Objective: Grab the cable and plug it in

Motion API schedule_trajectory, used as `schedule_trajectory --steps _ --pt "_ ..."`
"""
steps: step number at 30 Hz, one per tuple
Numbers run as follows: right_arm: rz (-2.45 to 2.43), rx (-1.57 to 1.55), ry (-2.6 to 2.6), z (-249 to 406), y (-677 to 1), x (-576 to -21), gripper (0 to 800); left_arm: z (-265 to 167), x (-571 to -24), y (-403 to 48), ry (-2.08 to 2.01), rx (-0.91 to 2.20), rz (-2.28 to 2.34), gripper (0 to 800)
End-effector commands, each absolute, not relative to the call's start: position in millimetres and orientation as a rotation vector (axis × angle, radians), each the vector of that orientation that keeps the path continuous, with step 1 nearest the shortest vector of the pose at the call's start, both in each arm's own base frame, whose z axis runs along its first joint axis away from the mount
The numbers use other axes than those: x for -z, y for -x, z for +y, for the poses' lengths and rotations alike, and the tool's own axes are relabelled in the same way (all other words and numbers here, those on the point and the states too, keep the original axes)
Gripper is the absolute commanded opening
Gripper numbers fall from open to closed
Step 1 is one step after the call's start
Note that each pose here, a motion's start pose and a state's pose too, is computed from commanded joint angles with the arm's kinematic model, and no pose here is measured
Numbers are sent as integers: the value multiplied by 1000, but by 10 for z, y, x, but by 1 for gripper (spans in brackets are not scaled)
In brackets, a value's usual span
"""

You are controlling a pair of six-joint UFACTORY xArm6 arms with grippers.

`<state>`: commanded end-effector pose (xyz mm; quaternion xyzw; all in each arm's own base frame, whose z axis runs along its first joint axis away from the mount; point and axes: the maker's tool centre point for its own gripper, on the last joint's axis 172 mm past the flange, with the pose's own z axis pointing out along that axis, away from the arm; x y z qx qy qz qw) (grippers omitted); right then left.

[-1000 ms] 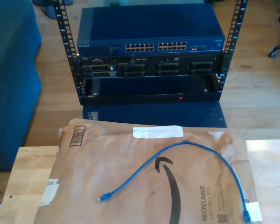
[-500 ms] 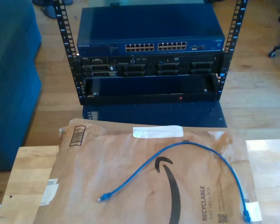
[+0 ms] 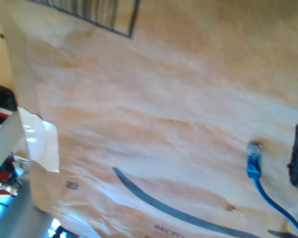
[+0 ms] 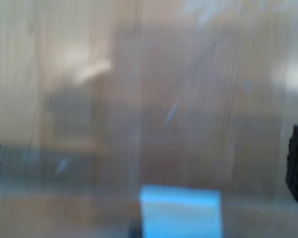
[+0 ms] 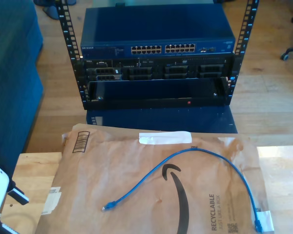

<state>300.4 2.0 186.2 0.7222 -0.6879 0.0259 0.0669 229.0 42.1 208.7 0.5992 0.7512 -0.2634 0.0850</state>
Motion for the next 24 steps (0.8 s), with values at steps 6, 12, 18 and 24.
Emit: schedule_trajectory --steps 6,12,18,24 --pt "-2115 290 -2306 1467 -3017 -2053 792 365 -1815 -2186 -1763 814 2262 800" --pt "-2044 467 -2408 2410 -3064 -1892 792 166 -1723 -2233 -1760 835 2222 800" --pt "-1953 357 -2602 3093 -3179 -1501 792 -257 -1707 -2258 -1822 910 2116 800" --pt "-1853 349 -2645 3405 -3154 -1252 789 -354 -1698 -2410 -1861 848 2111 800"
